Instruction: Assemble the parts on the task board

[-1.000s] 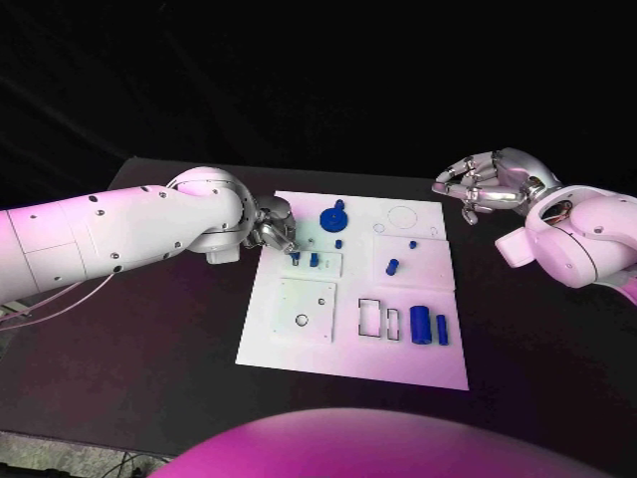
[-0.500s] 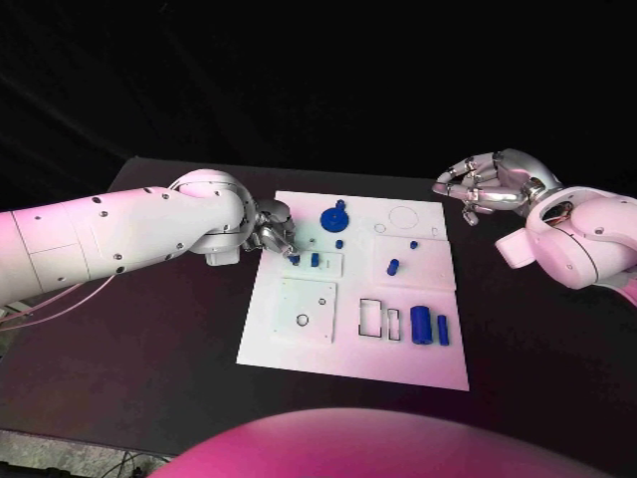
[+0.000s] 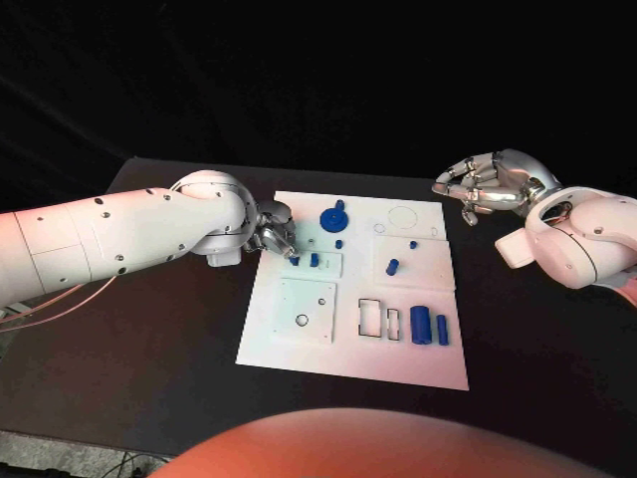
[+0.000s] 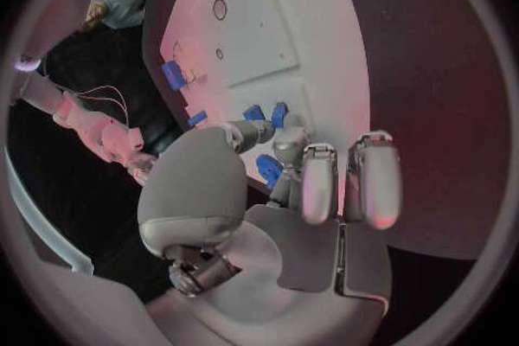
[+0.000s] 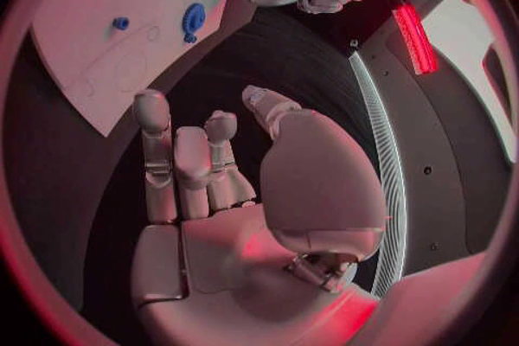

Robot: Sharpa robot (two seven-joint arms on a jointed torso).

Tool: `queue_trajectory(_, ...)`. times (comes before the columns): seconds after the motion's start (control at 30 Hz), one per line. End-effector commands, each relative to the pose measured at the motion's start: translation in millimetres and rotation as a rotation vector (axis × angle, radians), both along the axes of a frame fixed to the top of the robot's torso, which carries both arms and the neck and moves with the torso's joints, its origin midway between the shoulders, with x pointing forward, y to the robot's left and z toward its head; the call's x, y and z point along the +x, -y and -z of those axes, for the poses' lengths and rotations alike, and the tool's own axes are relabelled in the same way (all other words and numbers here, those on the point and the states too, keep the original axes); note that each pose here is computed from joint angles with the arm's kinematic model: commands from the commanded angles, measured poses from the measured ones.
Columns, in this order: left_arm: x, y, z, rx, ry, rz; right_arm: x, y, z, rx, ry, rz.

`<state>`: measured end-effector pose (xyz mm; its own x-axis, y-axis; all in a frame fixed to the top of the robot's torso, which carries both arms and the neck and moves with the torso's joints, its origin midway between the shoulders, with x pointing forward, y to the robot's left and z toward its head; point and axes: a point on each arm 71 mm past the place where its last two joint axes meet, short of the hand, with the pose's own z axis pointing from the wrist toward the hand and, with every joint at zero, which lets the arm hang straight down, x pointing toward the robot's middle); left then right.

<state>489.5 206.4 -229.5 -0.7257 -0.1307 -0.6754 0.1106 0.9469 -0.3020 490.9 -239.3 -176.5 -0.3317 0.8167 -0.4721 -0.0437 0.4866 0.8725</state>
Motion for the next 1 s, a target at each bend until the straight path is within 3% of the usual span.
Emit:
queue_trajectory(0.03, -2.0, 4.1, 1.7, -0.002, -0.015, 0.022, -0.1, -0.5, 0.2, 0.006, -0.004, -0.006)
queue_trajectory(0.63, -3.6, 4.9, 2.8, 0.000, -0.039, 0.044, -0.1, -0.2, 2.6, 0.009, -0.023, -0.011)
queue_trajectory(1.0, -1.6, 4.5, 2.6, -0.030, -0.040, 0.010, -0.3, -0.9, 2.7, 0.008, -0.022, -0.012)
